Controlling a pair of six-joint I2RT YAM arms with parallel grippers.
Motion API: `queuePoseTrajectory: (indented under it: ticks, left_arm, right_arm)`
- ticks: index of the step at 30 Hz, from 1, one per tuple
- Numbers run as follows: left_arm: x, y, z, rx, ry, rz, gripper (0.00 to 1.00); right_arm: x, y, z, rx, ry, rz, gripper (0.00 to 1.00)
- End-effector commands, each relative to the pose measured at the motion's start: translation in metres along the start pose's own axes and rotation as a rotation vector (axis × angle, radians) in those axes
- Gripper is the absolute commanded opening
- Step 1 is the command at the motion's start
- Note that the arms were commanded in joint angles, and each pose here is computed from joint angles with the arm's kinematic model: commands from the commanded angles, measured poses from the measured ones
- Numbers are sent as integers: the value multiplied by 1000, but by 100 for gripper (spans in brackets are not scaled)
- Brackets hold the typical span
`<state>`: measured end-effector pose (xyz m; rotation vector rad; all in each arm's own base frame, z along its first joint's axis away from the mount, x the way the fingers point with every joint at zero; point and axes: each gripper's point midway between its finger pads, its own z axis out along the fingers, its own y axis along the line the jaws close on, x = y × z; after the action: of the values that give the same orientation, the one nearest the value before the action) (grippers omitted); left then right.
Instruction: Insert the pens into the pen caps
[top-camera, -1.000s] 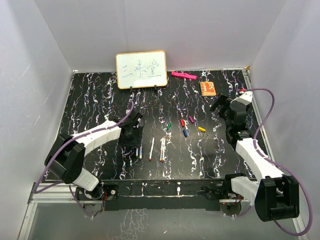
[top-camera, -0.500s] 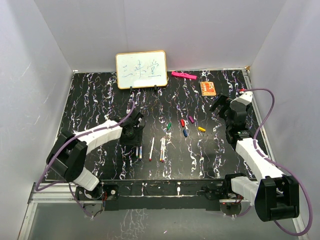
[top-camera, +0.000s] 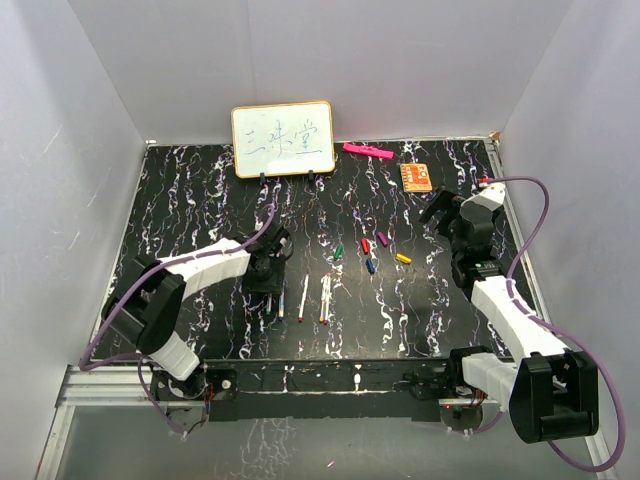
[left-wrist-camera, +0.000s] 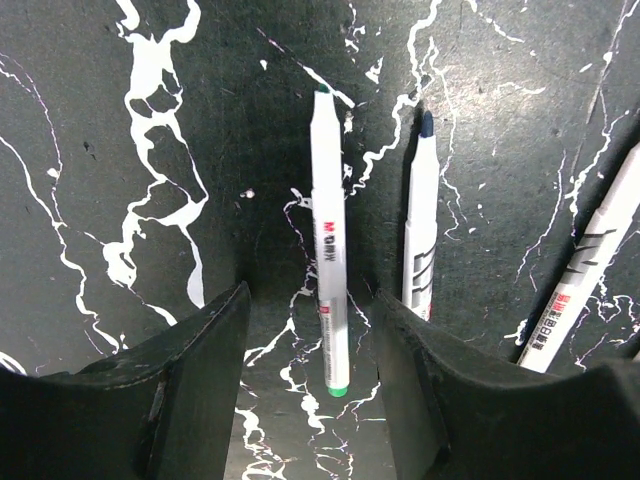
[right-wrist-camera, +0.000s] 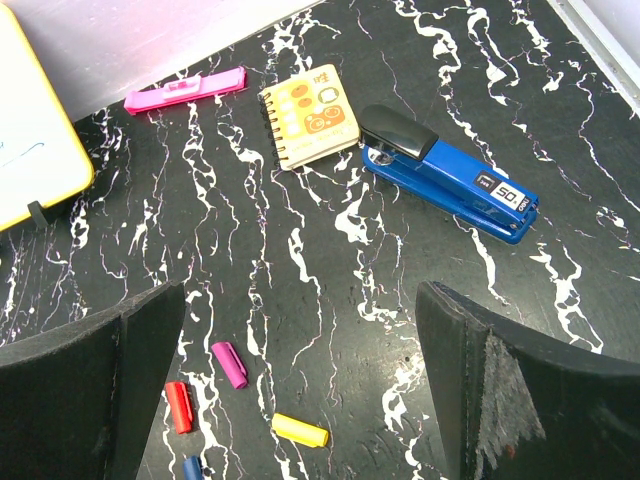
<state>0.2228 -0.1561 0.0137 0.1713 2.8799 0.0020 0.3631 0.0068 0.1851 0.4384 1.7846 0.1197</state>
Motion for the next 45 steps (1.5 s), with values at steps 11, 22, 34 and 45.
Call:
queuePoseTrajectory:
  ticks: [11,22,34,45]
  left_arm:
    - [24,21,6,-108,101,36,35]
    - [37,24,17,-131,177,59,33]
    - [48,22,23,-106,202,59,0]
    - [44,21,15,-74,169,98,0]
  right_arm:
    - [-21,4,-3,-11,-69,18,98]
    - [-26,5,-6,-10,-81,24,98]
    - [-31,7,-6,-12,-84,26,98]
    - [-14,28,2,-112,41,-19,98]
